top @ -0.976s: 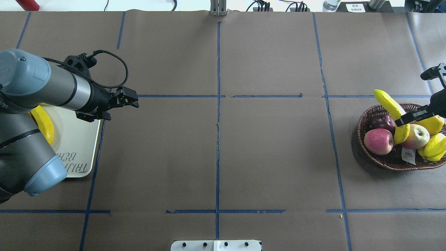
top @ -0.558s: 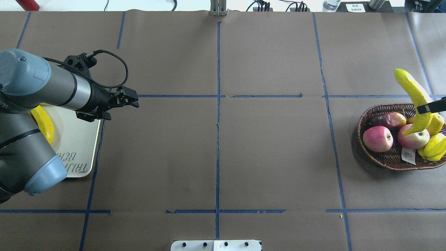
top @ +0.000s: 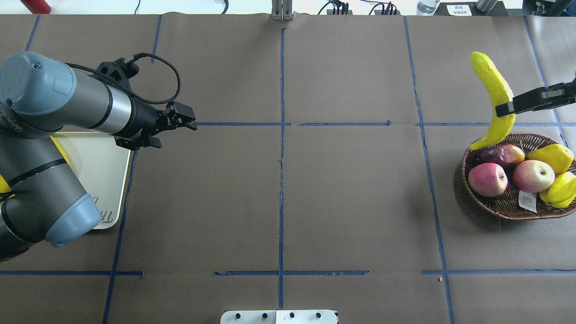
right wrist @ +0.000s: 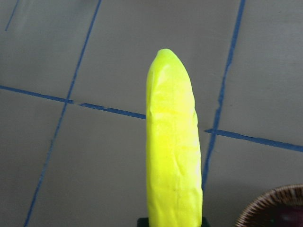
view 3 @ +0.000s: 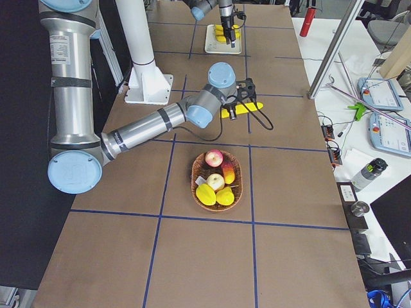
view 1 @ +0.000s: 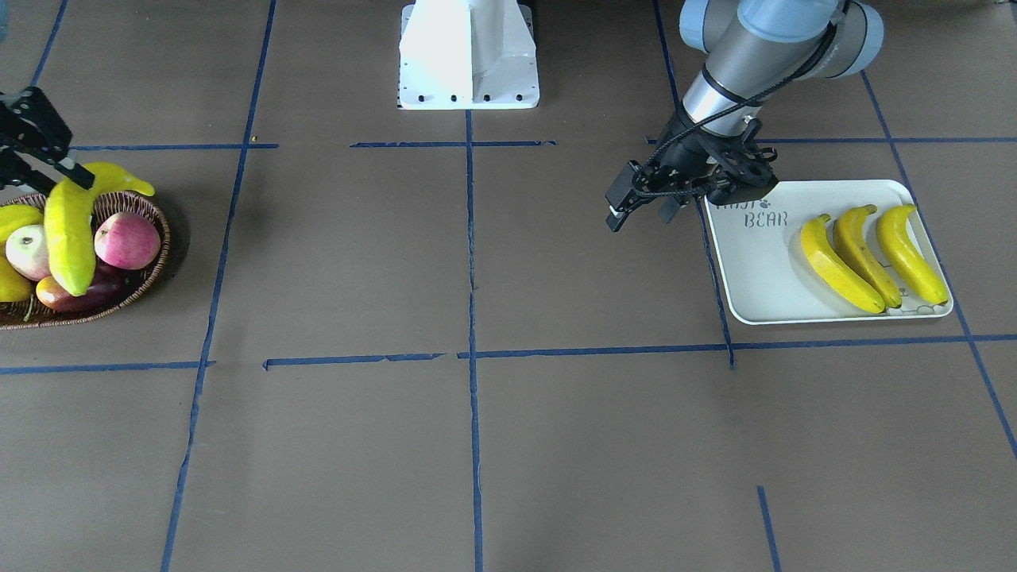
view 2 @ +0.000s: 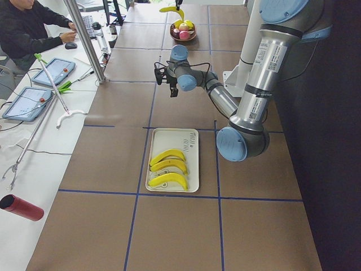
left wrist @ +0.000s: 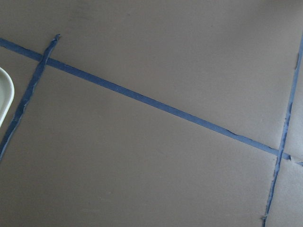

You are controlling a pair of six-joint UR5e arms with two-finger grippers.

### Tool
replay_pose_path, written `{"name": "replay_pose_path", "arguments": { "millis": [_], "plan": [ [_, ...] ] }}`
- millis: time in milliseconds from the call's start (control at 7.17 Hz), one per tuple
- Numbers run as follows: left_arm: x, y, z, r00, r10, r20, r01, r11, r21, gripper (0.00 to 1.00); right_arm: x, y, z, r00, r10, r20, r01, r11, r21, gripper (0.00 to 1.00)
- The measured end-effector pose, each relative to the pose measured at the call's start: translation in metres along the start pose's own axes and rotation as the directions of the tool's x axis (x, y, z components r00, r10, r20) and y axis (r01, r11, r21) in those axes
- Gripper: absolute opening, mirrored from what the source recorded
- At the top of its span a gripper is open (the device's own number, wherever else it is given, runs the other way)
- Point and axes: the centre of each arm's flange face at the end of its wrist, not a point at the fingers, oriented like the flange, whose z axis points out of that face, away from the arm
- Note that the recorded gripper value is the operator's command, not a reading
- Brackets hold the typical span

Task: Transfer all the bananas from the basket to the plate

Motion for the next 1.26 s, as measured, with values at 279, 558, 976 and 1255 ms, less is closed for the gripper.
{"name": "replay_pose_path", "arguments": {
  "millis": [279, 558, 976, 1255],
  "plan": [
    [0.037, 0.009, -0.019, 0.989, -0.052, -0.136, 0.051, 0.999, -0.013, 0.99, -0.119, -0.007, 0.077, 0.995, 0.091, 0.048, -0.093, 0.995, 0.036, 0.03],
    [0.053, 0.018, -0.031, 0.963, -0.075, -0.26, 0.066, 0.997, -0.043, 0.99, -0.215, 0.023, 0.135, 0.987, 0.115, 0.108, -0.124, 0.989, 0.075, 0.03],
    [0.095, 0.023, -0.037, 0.942, -0.063, -0.329, 0.046, 0.997, -0.061, 0.99, -0.278, 0.058, 0.162, 0.98, 0.096, 0.172, -0.108, 0.992, 0.066, 0.03],
    [0.11, 0.025, -0.03, 0.941, -0.061, -0.332, 0.041, 0.997, -0.068, 0.99, -0.293, 0.072, 0.166, 0.978, 0.083, 0.19, -0.097, 0.993, 0.063, 0.03]
  ]
}}
